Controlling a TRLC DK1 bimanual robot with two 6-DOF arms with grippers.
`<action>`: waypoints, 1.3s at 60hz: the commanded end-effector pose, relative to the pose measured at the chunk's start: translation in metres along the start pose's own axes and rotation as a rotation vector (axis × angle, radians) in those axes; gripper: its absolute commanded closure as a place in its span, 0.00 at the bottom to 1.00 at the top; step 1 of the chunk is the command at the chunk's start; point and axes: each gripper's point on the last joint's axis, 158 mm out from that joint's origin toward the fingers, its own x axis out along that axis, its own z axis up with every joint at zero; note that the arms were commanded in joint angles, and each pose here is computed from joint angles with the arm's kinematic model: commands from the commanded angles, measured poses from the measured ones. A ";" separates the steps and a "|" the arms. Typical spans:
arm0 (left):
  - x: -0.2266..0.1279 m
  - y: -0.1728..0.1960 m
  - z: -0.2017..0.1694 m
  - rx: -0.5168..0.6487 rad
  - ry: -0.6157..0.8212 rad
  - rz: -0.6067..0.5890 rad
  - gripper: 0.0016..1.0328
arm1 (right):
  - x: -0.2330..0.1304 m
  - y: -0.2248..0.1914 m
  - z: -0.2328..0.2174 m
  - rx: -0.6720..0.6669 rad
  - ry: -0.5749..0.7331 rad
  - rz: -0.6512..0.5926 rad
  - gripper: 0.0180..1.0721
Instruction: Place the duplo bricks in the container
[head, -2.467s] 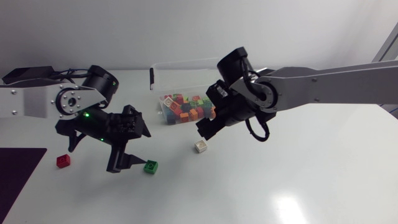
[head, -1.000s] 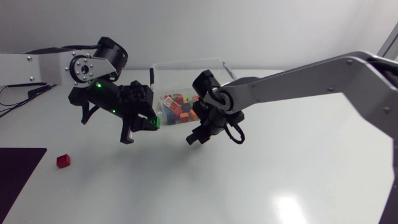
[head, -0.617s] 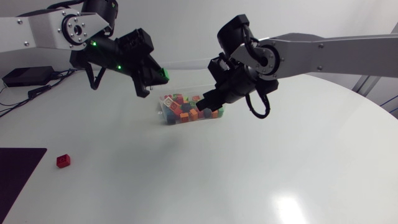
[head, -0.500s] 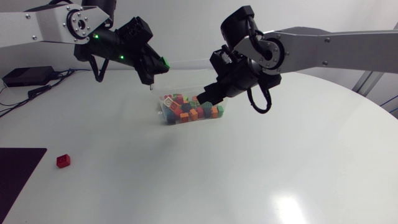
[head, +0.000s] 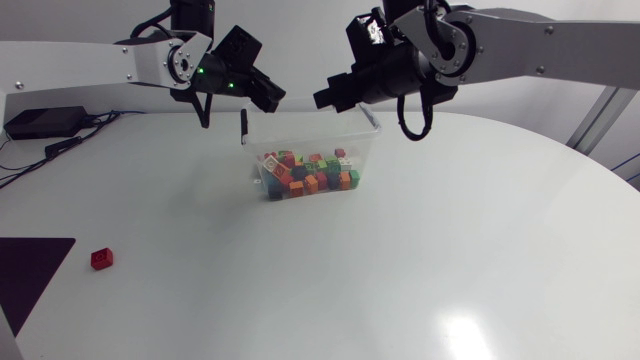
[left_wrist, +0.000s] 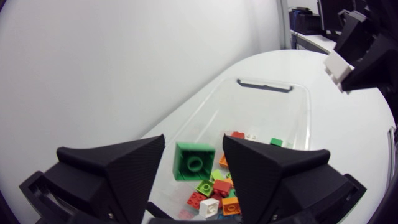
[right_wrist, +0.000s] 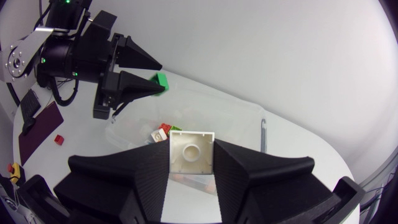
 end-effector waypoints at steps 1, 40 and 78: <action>0.008 0.012 0.013 -0.045 -0.040 0.054 0.04 | 0.014 -0.005 0.003 0.014 -0.014 -0.006 0.70; -0.096 0.086 0.037 -0.177 -0.090 0.360 0.04 | 0.111 -0.023 -0.009 -0.020 -0.006 -0.090 0.10; -0.229 0.100 -0.015 -0.214 -0.174 0.527 0.04 | -0.047 -0.124 -0.021 -0.077 -0.082 -0.359 0.05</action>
